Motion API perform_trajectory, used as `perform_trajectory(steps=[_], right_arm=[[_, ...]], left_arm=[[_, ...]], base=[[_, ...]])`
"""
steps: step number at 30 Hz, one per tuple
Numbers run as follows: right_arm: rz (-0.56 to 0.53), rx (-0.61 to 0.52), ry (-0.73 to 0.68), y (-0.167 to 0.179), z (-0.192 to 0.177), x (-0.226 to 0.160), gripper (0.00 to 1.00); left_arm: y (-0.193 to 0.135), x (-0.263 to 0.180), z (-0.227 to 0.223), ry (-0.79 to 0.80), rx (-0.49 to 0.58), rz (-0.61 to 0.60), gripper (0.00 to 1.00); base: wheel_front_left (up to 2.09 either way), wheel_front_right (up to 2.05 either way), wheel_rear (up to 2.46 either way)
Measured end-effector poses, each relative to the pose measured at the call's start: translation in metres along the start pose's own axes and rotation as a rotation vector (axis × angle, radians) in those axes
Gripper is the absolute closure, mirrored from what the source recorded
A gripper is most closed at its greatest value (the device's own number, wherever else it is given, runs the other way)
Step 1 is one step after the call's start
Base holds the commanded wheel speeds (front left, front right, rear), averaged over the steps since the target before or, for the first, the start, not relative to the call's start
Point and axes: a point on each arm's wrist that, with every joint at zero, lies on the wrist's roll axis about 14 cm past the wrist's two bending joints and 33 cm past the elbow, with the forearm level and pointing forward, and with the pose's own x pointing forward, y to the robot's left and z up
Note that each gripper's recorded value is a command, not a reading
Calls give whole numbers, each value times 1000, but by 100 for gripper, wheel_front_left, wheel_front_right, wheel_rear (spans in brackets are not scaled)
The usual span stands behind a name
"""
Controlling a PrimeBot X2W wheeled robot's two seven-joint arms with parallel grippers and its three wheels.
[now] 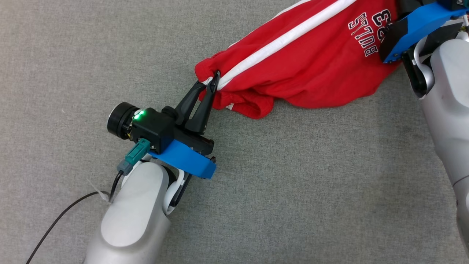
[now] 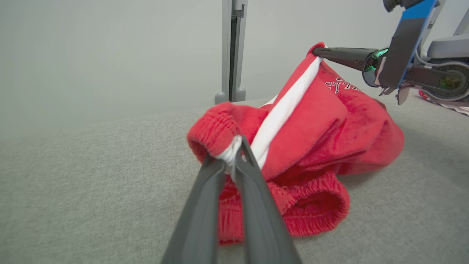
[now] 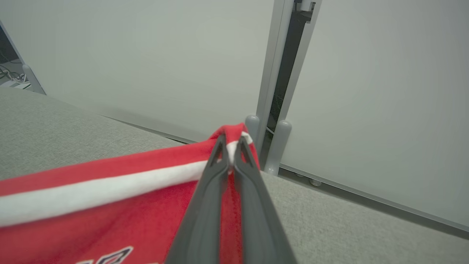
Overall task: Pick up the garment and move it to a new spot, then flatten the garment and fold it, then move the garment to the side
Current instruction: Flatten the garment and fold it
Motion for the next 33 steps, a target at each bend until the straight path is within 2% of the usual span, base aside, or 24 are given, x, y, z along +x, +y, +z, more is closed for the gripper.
perform_trajectory(steps=[1,8,13,23,33], right_arm=[[-1,0,1,0,0,1,0],[-12,-5,15,-4,2,-8,0],[-34,-15,59,-14,-7,-27,0],[-31,6,235,-8,-53,-63,0],[-30,51,338,-3,-84,-75,0]], left_arm=[[0,1,1,-4,-2,1,0],[-4,-4,16,-40,-7,17,0],[5,-20,28,-72,-15,75,0],[47,-61,53,-141,14,254,0],[79,-91,52,-137,34,380,0]], base=[[0,0,0],[0,0,0],[0,0,0],[0,0,0],[0,0,0]])
